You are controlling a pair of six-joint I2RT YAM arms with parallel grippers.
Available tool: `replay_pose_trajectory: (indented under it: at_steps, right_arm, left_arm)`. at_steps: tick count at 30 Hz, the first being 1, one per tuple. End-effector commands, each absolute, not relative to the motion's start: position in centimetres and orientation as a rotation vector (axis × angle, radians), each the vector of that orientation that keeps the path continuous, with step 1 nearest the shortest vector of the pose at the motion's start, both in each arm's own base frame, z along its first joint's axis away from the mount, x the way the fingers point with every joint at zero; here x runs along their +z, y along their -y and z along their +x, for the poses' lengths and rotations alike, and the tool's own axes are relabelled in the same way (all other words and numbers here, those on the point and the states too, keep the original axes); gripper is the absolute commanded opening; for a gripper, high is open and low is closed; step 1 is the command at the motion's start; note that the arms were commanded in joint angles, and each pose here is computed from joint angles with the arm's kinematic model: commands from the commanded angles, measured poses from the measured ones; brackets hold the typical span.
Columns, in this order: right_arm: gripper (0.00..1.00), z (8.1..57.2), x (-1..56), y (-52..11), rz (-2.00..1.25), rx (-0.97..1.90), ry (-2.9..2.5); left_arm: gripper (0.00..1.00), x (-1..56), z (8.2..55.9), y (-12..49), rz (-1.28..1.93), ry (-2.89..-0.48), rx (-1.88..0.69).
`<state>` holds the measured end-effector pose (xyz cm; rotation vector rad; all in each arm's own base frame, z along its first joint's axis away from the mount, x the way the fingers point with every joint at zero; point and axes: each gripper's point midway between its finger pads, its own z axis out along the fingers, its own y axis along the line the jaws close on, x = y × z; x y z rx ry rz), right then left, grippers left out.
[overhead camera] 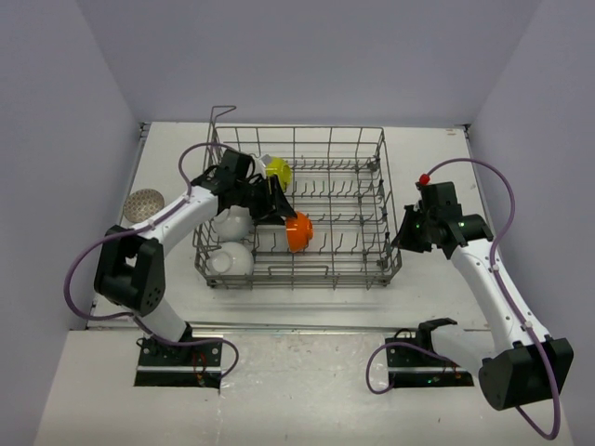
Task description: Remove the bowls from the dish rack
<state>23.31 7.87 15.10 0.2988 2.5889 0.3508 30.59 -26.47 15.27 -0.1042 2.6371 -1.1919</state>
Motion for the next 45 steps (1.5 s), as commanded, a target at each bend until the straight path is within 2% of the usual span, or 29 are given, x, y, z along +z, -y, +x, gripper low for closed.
replay_pose_trajectory:
  at_steps: [1,10,15,21,24,25,26,33,40,45]
  right_arm:
    - [0.00,24.1,15.0,-8.6,0.391,0.405,-2.571]
    - [0.00,24.2,15.1,-8.6,0.377,0.401,-2.572]
    - [0.00,24.2,15.2,-8.5,0.369,0.397,-2.572]
    - [0.00,24.3,15.5,-8.3,0.364,0.383,-2.564]
    - [0.00,24.2,15.3,-8.5,0.364,0.392,-2.568]
    - [0.00,24.2,15.3,-8.5,0.364,0.393,-2.568]
    - [0.00,24.2,15.3,-8.5,0.363,0.394,-2.569]
    - [0.00,24.1,15.1,-8.3,0.357,0.381,-2.572]
    - [0.00,24.1,14.9,-8.2,0.353,0.374,-2.577]
    - [0.00,24.1,15.0,-8.2,0.347,0.369,-2.576]
  left_arm:
    - [0.51,15.4,30.8,27.5,-0.082,-2.624,-1.256]
    - [0.45,14.5,31.0,28.3,-0.074,-2.639,-1.261]
    - [0.40,14.3,31.0,29.1,-0.094,-2.593,-1.355]
    - [0.26,13.6,30.8,29.4,-0.099,-2.582,-1.409]
    - [0.15,13.2,30.5,29.7,-0.105,-2.579,-1.448]
    - [0.04,13.2,30.5,29.8,-0.104,-2.569,-1.466]
    - [0.00,13.5,30.7,30.0,-0.090,-2.535,-1.490]
    - [0.00,16.5,30.7,30.9,-0.087,-2.383,-1.658]
    - [0.00,22.8,31.3,31.8,-0.016,-2.153,-1.818]
    - [0.00,25.1,31.1,32.0,-0.045,-2.048,-1.938]
